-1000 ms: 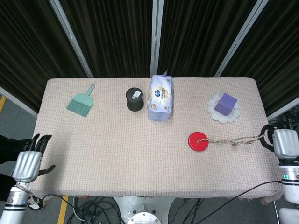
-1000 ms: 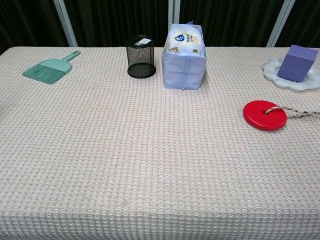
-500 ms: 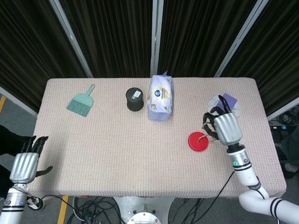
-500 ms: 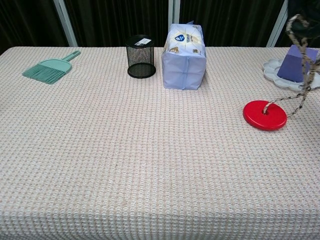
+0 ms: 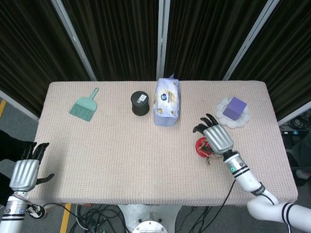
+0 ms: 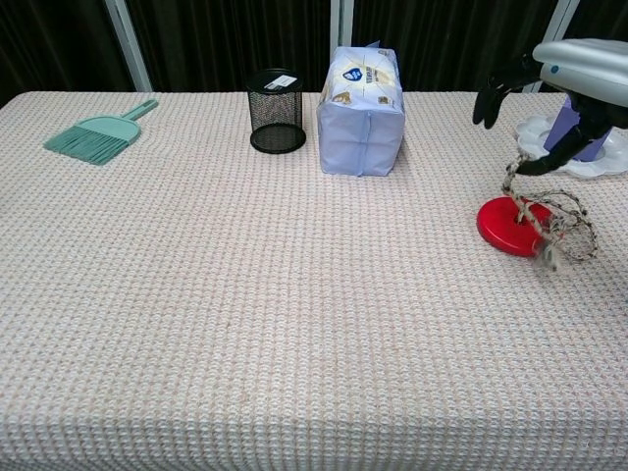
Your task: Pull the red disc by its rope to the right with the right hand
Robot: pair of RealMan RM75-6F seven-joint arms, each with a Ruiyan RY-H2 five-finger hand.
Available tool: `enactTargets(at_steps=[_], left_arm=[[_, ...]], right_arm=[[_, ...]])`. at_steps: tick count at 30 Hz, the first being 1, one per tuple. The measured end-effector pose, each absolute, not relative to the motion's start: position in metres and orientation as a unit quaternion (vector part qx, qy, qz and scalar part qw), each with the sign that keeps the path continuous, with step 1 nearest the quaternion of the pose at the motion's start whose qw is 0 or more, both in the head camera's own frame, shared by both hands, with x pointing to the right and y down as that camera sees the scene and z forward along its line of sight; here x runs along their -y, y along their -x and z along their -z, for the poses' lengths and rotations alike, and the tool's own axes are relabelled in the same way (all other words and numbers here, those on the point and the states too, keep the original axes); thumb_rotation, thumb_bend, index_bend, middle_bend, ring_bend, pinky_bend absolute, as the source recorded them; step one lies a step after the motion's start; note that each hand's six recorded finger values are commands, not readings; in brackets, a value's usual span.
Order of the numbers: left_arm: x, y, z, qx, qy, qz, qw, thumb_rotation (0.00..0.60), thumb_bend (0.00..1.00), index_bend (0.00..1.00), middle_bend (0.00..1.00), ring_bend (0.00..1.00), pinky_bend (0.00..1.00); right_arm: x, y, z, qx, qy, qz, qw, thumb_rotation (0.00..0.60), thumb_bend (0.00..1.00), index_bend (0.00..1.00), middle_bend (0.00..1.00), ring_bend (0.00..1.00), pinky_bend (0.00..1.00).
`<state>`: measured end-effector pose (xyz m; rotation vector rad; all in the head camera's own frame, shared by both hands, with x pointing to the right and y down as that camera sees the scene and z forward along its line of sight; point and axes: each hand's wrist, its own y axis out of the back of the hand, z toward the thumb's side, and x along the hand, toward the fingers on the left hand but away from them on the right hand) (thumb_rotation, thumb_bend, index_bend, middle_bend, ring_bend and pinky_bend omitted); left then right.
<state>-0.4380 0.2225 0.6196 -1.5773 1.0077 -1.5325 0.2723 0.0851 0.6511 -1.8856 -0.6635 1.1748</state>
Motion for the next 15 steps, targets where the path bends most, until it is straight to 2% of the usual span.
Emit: enactTargets(at_steps=[7,15], left_arm=[[-0.222,0.438,-0.617,-0.394,0.608,0.59,0.357,0.6,0.0,0.09,0.1,0.05,0.14],[-0.219,0.437,-0.611,-0.404,0.604,0.584,0.362,0.6,0.0,0.09,0.1,0.05,0.14]], right_arm=[[-0.089,-0.285,-0.638,0.256,0.745,-0.481,0.386,0.6,0.0,0.0,0.0,0.0,0.0],[-0.11,-0.334,-0.616,0.284,0.72,-0.504,0.384,0.6,0.0,0.0,0.0,0.0,0.0]])
